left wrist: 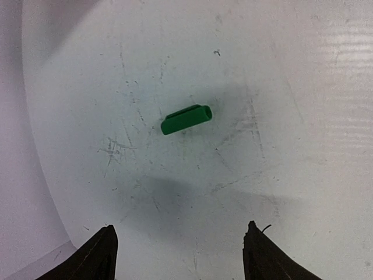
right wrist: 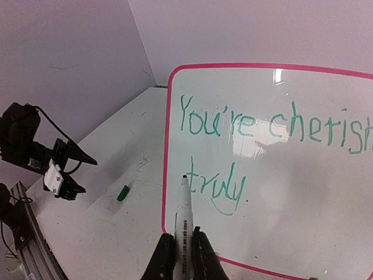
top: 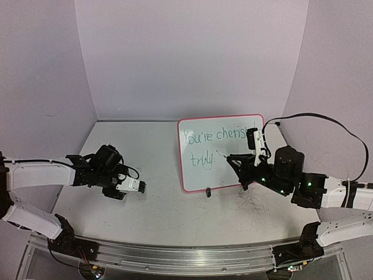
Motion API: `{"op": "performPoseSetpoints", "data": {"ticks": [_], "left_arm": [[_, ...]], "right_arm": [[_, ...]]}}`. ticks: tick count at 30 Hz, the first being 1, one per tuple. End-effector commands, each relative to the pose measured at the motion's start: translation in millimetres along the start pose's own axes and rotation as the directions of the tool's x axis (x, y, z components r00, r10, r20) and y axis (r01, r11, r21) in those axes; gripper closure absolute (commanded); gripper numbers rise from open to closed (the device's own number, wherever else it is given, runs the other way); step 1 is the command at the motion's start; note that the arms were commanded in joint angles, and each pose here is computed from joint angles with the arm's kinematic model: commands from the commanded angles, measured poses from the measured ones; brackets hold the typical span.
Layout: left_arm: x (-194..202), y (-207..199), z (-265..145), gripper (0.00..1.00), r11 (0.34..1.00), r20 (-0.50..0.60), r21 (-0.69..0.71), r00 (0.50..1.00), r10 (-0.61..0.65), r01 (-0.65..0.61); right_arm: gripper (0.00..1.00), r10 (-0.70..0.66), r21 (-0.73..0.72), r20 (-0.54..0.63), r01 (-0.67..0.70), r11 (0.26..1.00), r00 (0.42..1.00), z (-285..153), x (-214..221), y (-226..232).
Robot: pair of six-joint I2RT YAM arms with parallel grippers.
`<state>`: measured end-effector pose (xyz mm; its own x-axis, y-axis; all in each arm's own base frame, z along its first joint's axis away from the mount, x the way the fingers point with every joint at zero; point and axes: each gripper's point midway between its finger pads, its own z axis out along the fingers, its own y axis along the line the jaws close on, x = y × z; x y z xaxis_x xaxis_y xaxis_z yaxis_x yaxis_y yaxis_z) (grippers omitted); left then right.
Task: Write a sentence on the whiteboard
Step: Pick up the pen cap from the center of the board.
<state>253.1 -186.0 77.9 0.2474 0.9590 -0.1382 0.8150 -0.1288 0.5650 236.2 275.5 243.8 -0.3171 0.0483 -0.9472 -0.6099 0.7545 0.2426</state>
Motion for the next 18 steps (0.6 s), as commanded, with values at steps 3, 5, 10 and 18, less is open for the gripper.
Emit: {"op": "performPoseSetpoints", "data": {"ticks": [3, 5, 10, 18], "left_arm": [[-26.3, 26.2, 26.7, 0.30, 0.957, 0.072, 0.034, 0.956, 0.285, -0.288], [-27.3, 18.9, 39.0, 0.32, 0.944, 0.075, 0.085, 0.946, 0.314, -0.320], [-30.5, 6.8, 58.8, 0.36, 0.913, 0.093, 0.193, 0.933, 0.348, -0.360], [-40.7, -3.8, 69.6, 0.39, 0.894, 0.121, 0.272, 0.934, 0.336, -0.356]], "right_arm": [[1.00, -0.022, -0.037, 0.086, 0.025, 0.999, 0.996, -20.9, -23.3, 5.3], [1.00, -0.024, -0.042, 0.096, 0.029, 0.999, 0.995, -26.5, -26.0, 5.2], [1.00, -0.012, -0.009, 0.123, 0.013, 1.000, 0.992, -36.4, -28.5, -3.9], [1.00, -0.002, -0.015, 0.122, 0.004, 1.000, 0.993, -33.3, -27.8, -2.3]]}}
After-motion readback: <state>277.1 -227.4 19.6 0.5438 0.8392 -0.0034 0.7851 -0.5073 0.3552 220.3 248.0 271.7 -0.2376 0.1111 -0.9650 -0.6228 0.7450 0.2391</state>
